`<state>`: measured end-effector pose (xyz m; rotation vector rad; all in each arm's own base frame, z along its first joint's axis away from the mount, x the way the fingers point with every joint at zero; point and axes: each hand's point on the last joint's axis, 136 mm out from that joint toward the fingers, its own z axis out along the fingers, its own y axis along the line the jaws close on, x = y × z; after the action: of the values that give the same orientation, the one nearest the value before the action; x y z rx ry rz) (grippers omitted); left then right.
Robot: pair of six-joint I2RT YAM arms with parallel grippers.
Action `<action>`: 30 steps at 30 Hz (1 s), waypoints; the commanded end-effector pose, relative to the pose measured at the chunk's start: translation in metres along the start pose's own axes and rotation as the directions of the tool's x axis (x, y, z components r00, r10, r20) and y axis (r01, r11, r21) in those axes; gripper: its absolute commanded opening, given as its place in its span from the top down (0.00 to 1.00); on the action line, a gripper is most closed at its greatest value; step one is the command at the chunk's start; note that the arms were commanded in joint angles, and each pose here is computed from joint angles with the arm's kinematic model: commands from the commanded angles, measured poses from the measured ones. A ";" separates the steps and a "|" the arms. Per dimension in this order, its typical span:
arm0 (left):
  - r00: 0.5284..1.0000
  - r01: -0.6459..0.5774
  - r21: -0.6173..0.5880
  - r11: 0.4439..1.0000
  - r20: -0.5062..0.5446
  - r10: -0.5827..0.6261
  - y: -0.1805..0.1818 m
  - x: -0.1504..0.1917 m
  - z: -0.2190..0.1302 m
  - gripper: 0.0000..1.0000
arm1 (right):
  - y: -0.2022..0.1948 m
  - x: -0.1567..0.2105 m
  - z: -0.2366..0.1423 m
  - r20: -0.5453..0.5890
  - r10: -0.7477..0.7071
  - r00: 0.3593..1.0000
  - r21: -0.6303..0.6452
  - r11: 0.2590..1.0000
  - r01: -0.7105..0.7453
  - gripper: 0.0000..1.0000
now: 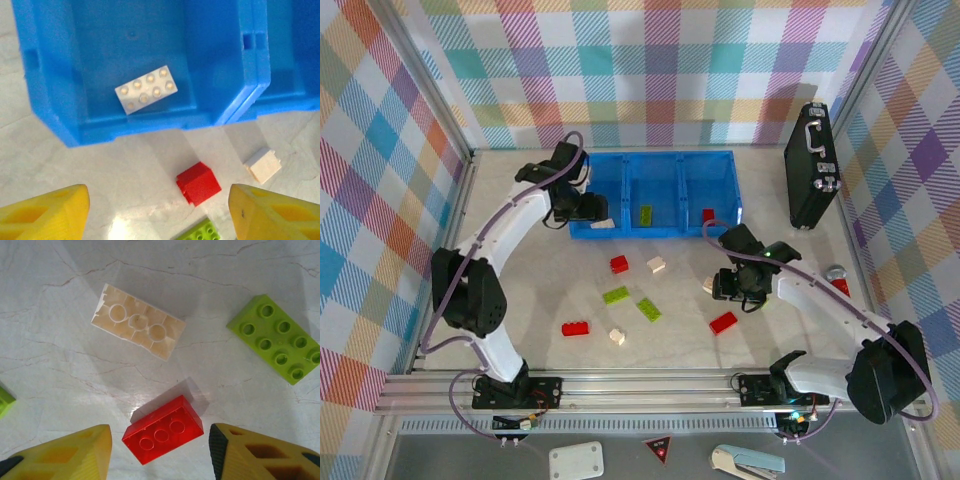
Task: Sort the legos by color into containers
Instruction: Pick up the lego from the center of the table.
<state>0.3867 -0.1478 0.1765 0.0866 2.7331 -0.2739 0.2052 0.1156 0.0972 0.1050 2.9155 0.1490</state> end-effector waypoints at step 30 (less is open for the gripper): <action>0.981 -0.093 -0.123 0.988 0.160 0.112 0.058 0.052 -0.024 0.26 | 0.015 -0.026 0.061 -0.009 0.477 0.879 0.103 0.875 -0.474 0.09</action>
<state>0.3330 -0.0898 0.1606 0.1562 2.5974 -0.1070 0.2419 0.1288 0.0405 0.8286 2.8737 0.0697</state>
